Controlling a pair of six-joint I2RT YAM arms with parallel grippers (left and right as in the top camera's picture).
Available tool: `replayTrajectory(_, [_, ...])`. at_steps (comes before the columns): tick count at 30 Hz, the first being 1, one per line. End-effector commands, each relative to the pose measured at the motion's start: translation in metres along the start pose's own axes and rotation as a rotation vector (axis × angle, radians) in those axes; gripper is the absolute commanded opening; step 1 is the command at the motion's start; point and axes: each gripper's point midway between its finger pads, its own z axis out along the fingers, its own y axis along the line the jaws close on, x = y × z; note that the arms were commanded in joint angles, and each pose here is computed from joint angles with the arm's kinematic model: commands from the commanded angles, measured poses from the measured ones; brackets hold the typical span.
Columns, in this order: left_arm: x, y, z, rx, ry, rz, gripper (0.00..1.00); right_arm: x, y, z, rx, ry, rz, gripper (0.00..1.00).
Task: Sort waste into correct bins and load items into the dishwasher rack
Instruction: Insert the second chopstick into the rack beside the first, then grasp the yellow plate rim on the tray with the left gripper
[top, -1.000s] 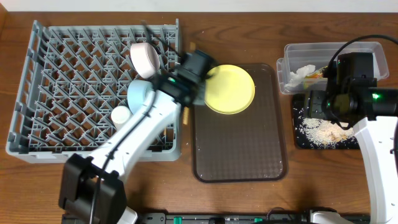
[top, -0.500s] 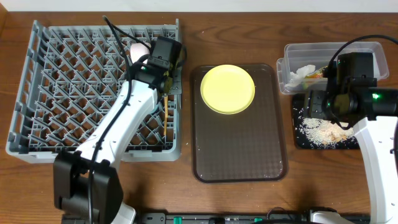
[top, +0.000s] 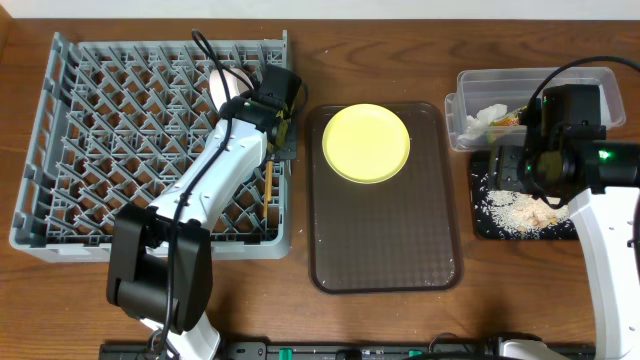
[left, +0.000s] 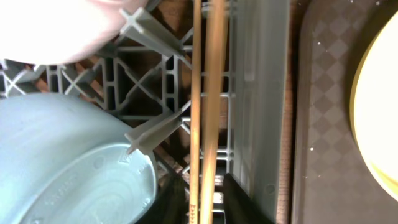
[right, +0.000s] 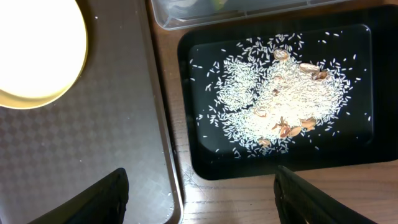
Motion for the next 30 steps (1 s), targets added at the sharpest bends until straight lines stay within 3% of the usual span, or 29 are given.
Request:
replayTrajectory(1, [0.000,0.002,-0.001,0.001,0.001,-0.001,0.34,-0.004,-0.002,-0.005,0.003,-0.018,-0.003,0.73])
replayTrajectory(8, [-0.005,0.001,-0.014,0.011,-0.029,0.049,0.36,-0.005,-0.002,-0.005,0.003,-0.019,-0.003,0.73])
replayTrajectory(15, [-0.025,-0.010,-0.058,0.075,-0.163,0.053,0.35,-0.006,-0.002,-0.005,0.002,-0.025,-0.003,0.73])
replayTrajectory(22, [-0.021,-0.079,-0.078,0.269,-0.225,0.233,0.35,-0.007,-0.002,-0.005,0.002,-0.029,-0.003,0.73])
replayTrajectory(30, [0.003,-0.156,-0.067,0.331,-0.260,0.507,0.41,-0.007,-0.002,-0.005,0.002,-0.029,-0.003,0.74])
